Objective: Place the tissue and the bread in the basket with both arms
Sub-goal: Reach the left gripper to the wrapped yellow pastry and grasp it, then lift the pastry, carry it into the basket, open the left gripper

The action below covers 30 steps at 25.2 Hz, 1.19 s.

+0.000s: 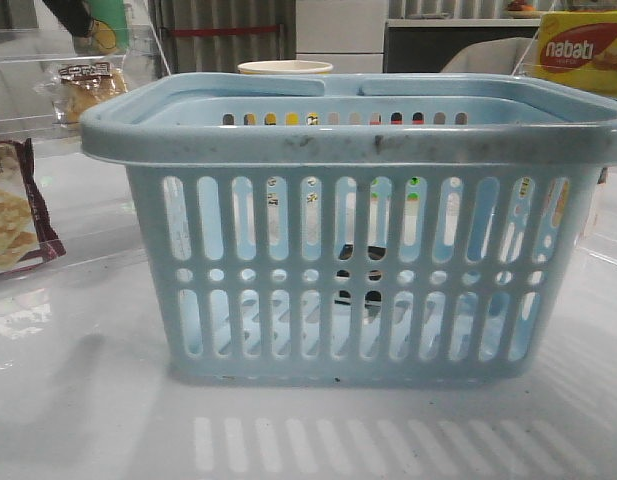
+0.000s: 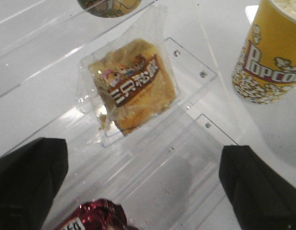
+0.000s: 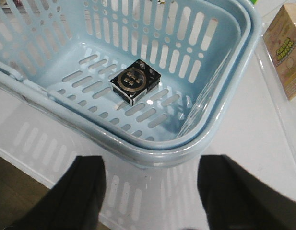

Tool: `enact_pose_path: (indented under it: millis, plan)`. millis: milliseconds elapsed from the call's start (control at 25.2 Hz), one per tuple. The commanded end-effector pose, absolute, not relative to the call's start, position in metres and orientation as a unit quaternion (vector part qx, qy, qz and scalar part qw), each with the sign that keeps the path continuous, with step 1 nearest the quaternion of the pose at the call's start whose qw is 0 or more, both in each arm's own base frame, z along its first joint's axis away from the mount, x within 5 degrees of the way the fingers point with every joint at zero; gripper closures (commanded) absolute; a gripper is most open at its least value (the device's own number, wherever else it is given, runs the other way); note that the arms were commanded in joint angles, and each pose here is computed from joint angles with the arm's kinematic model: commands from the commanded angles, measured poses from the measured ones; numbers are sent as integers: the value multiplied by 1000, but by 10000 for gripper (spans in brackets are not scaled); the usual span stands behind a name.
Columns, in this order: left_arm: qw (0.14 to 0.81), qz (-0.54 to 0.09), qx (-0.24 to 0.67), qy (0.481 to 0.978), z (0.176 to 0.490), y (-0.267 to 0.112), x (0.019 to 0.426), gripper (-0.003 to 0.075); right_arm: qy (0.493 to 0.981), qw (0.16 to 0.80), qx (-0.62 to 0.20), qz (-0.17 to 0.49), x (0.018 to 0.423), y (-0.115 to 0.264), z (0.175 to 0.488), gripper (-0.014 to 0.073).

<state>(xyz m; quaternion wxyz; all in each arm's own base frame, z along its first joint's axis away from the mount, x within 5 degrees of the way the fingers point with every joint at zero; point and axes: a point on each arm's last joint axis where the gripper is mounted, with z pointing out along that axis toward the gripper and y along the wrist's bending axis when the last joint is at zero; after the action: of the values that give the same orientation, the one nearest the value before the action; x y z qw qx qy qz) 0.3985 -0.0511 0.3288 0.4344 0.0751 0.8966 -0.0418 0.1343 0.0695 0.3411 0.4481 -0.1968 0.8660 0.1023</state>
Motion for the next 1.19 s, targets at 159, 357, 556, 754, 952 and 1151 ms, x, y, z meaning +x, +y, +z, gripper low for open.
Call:
enact_pose_path:
  millis: [159, 357, 556, 754, 952, 1151]
  plan:
    - [499, -66, 26, 864, 330, -42, 456, 33, 842, 492, -195, 107, 135, 69, 356, 78]
    - [505, -64, 37, 860, 308, -52, 480, 34, 843, 491, -195, 107, 135, 69, 356, 78]
    - [509, -54, 57, 857, 301, -56, 484, 221, 844, 489, -195, 106, 135, 69, 355, 78]
    - [510, -54, 57, 857, 302, -56, 483, 492, 844, 489, -195, 106, 135, 69, 355, 78]
    - [508, -62, 65, 857, 330, -60, 468, 627, 844, 489, -195, 106, 135, 69, 355, 78]
    - [536, -65, 115, 834, 392, -76, 424, 629, 844, 489, -195, 106, 135, 69, 355, 78]
